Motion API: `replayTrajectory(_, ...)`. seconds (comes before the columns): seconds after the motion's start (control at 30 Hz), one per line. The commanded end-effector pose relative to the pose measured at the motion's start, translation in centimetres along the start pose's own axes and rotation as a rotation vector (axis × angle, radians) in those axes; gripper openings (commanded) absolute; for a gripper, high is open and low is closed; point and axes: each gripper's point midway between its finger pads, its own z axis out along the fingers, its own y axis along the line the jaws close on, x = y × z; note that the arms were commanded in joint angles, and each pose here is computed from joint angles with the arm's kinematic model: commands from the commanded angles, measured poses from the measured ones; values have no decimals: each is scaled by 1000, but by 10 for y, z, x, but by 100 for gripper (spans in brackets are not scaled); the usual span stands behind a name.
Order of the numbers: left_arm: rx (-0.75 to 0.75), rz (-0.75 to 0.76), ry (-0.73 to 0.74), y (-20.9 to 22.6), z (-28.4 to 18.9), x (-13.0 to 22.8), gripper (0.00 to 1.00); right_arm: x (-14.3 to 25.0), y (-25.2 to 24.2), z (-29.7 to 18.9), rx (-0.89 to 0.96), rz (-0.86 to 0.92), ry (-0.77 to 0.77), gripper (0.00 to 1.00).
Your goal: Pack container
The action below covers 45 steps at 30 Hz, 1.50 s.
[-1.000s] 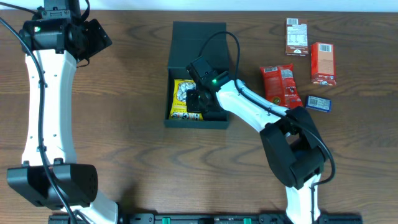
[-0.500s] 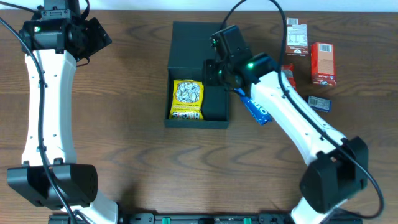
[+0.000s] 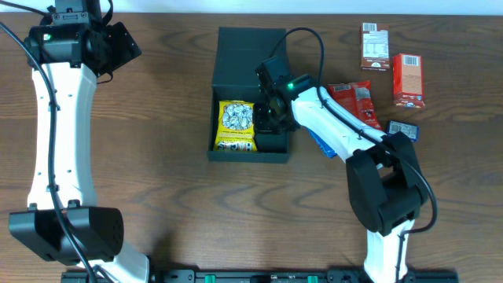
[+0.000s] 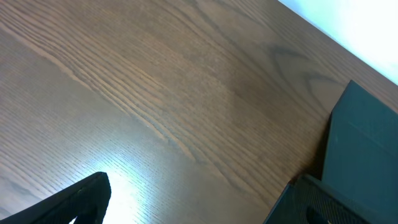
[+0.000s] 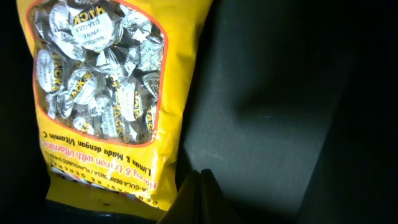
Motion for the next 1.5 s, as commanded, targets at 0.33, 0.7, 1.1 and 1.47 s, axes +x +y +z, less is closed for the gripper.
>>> replayTrajectory(0.33, 0, 4, -2, 2, -1, 0, 95, 10, 25, 29, -69, -85, 40, 1)
replayTrajectory(0.7, 0, 16, -2, 2, -1, 0, 95, 3, 24, 15, -77, -72, 34, 1)
replayTrajectory(1.1, -3, 16, 3, 2, 1, 0, 95, -99, -82, -180, 129, -35, -416, 1)
replayTrajectory(1.47, -21, 23, 40, 1, 19, 6, 95, -64, -240, -117, 55, 178, -149, 1)
